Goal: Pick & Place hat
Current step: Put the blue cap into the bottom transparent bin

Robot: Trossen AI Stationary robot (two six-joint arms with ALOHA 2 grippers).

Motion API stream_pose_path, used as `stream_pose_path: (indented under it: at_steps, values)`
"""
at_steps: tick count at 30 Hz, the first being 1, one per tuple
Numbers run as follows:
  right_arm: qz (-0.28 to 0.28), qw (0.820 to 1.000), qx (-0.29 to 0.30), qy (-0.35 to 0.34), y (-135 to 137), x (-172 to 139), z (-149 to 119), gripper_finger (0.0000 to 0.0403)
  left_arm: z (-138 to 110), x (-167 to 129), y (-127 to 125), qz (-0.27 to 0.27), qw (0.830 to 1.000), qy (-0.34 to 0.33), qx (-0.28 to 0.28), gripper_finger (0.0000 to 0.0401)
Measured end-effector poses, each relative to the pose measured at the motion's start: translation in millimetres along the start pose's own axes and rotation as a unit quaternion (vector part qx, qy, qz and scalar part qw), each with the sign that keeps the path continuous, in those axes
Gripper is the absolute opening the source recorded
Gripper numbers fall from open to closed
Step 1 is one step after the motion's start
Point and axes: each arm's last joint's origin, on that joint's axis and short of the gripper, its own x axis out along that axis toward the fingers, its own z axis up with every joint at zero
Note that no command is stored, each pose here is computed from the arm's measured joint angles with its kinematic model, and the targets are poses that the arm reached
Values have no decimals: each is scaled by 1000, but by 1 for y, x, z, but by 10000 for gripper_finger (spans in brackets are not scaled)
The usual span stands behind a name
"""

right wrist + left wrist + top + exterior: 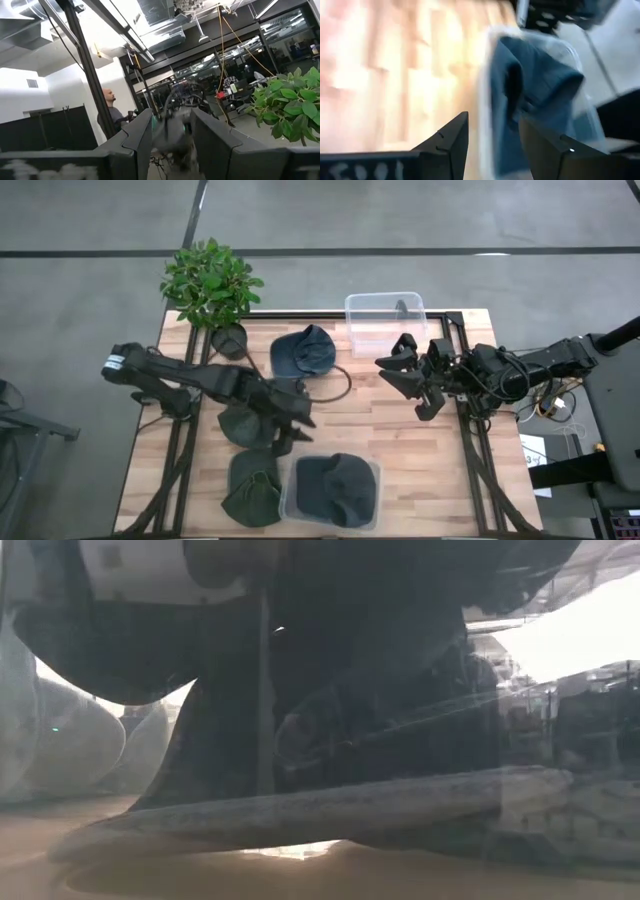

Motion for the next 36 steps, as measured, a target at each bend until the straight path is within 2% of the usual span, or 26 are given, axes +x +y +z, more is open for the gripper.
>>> stream_pose_path:
  at_steps: [7,12,15,19,23,29,36]
  values:
    - [0,1000,0,0,0,0,0,127,11,-22,21,88,996,-20,-13,165]
    - [0,1000,0,1,0,0,0,127,4,-24,51,155,988,17,-13,165]
    - [-1,1000,-8,3,0,0,-1,127,-8,-20,69,193,980,50,6,165]
    - [-1,1000,-12,4,0,0,-1,127,-27,-15,89,215,970,108,20,165]
    - [-4,1000,-14,13,-1,0,-3,127,-54,-7,111,245,956,162,13,165]
    - [-6,1000,-11,18,-1,0,-4,127,-88,13,130,284,943,164,50,165]
    - [-9,1000,-5,22,-2,0,-5,127,-122,25,144,291,940,171,53,165]
